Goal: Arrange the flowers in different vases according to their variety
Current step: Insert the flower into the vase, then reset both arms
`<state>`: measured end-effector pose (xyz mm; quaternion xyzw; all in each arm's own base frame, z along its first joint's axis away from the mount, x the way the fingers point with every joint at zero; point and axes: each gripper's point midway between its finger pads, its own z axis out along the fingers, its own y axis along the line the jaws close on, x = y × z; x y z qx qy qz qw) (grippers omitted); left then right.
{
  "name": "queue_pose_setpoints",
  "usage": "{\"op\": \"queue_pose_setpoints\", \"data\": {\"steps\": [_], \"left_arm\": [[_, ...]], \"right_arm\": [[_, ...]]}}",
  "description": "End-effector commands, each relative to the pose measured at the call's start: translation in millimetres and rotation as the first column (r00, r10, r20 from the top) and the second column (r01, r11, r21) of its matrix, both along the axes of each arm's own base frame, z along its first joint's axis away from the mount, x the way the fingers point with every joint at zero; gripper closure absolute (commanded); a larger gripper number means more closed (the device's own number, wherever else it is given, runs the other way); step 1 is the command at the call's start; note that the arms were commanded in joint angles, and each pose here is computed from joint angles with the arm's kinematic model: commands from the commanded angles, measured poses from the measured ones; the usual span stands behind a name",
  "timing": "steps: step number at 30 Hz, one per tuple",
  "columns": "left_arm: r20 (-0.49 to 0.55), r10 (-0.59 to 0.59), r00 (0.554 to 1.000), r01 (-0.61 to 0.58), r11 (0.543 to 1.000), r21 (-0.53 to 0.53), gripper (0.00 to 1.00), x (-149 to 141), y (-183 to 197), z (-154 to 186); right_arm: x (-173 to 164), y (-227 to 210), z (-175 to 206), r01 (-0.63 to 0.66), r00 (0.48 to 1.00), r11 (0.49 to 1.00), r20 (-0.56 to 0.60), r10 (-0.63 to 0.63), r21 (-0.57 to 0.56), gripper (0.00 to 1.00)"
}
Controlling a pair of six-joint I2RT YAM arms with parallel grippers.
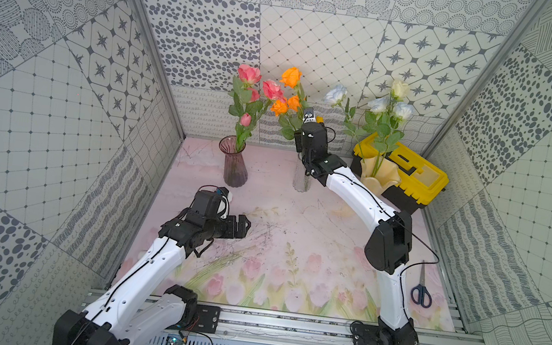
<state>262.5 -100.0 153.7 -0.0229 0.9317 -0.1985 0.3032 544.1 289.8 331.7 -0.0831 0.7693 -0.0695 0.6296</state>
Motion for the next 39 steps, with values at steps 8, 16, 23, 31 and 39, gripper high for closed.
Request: {"op": "queue_pose_setpoints", "data": {"steps": [8, 16, 23, 31, 39], "left_arm": [[0.017, -0.007, 1.0, 0.007, 1.0, 0.008, 0.01, 0.5, 0.6, 0.3], [0.058, -0.003, 0.998, 0.002, 1.0, 0.019, 0.01, 2.4, 3.0, 5.8], [0.218, 0.005, 0.976, -0.018, 0.998, 0.059, 0.01, 13.8, 11.3, 26.8], [0.38, -0.009, 0.925, -0.053, 0.987, 0.152, 0.01, 32.9, 23.0, 38.5], [0.509, -0.062, 0.858, -0.069, 0.97, 0.235, 0.01, 50.3, 27.5, 31.0]], "right_arm": [[-82.4, -18.2, 72.4, -0.084, 0.996, 0.973, 0.033, 0.079, 0.214, 0.14], [-159.2, -62.6, 24.6, -0.086, 0.983, 0.942, -0.128, 0.134, 0.325, 0.03], [-209.4, -106.7, -35.5, -0.083, 0.945, 0.952, -0.279, 0.168, 0.293, 0.03], [-218.1, -178.3, -96.2, 0.049, 0.928, 0.969, -0.369, 0.046, 0.244, 0.03], [-204.8, -260.7, -124.7, 0.229, 0.949, 0.955, -0.264, -0.174, 0.191, 0.03]]}}
